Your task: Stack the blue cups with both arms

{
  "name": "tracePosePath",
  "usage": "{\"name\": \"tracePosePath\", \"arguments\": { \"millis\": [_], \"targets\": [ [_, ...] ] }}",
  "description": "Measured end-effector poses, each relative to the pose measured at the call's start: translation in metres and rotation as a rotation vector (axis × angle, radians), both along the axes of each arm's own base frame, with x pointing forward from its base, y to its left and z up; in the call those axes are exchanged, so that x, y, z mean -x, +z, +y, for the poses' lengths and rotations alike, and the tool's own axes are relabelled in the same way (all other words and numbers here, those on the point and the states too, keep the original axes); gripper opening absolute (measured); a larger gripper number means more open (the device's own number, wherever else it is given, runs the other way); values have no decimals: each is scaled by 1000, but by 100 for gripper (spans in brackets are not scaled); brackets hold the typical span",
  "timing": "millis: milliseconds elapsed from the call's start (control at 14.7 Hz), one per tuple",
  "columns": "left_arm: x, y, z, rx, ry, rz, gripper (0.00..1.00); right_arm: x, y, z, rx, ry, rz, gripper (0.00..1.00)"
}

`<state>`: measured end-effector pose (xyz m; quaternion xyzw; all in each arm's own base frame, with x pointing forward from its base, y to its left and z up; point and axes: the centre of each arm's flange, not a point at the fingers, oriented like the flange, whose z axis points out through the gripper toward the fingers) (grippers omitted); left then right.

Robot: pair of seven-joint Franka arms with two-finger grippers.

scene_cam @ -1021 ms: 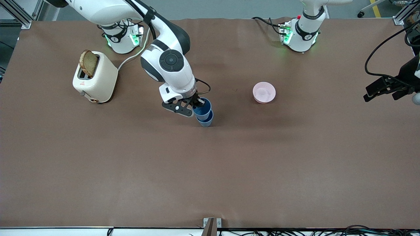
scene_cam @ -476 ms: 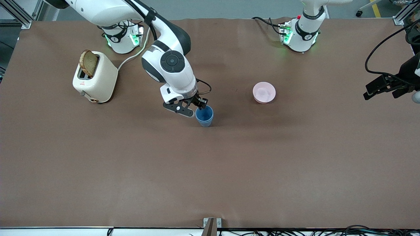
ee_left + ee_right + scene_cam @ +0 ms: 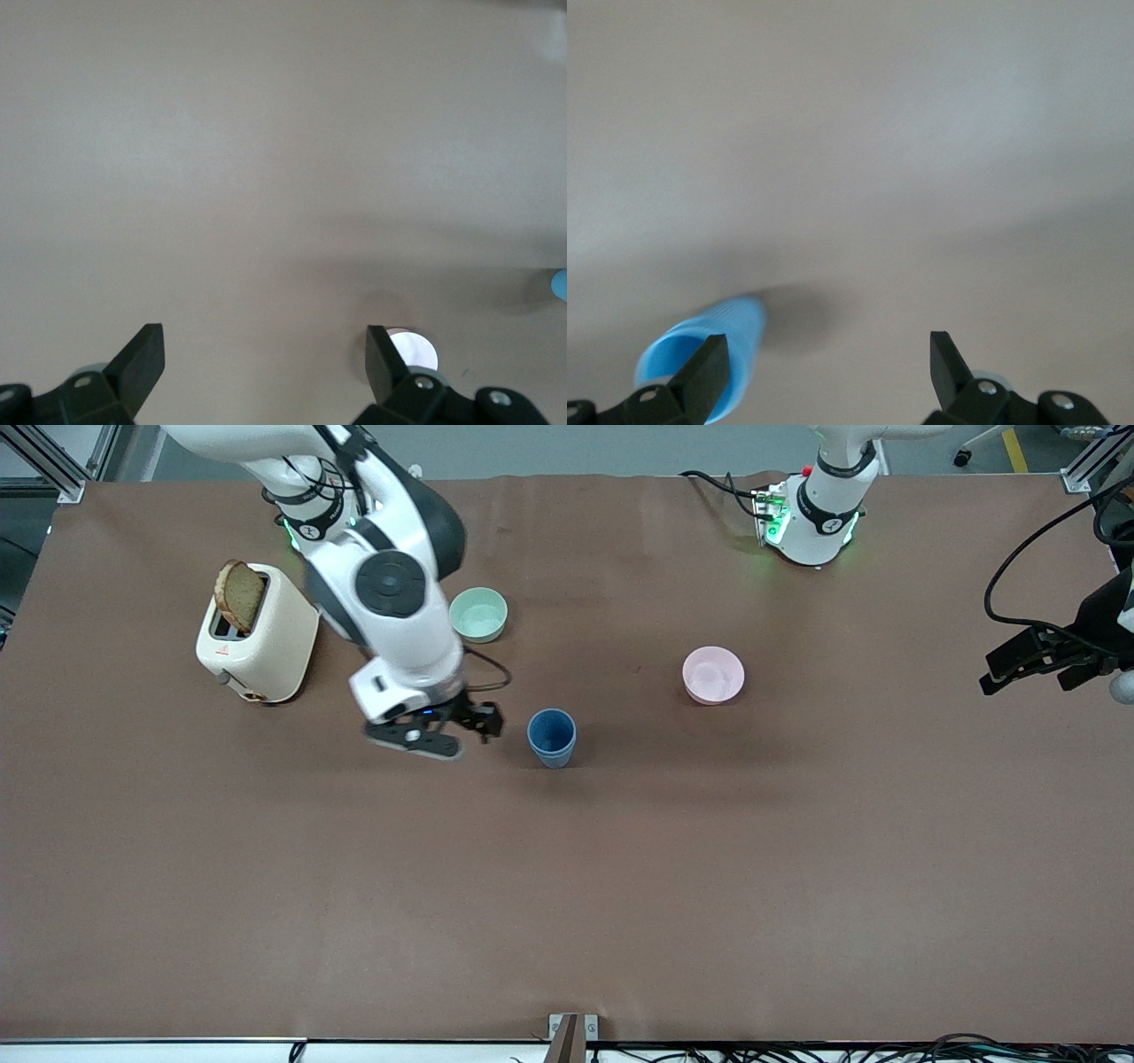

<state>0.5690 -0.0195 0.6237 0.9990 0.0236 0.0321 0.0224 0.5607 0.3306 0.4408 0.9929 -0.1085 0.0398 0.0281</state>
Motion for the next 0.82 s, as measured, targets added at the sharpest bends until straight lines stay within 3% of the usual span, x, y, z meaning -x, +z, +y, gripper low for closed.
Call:
{"name": "tracePosePath", "arguments": {
  "millis": [204, 408, 681, 817],
  "targets": [
    [1, 0, -11, -29, -24, -1, 100, -21, 53, -81, 69, 42, -37, 100],
    [0, 1, -9, -52, -26, -4, 100, -28, 99, -170, 38, 77, -16, 100],
    [0, 2, -9, -52, -26, -5, 100, -4, 158, -247, 17, 42, 34, 100],
    [1, 2, -10, -52, -28, -6, 100, 14, 195, -274, -47, 22, 69, 100]
  ]
}}
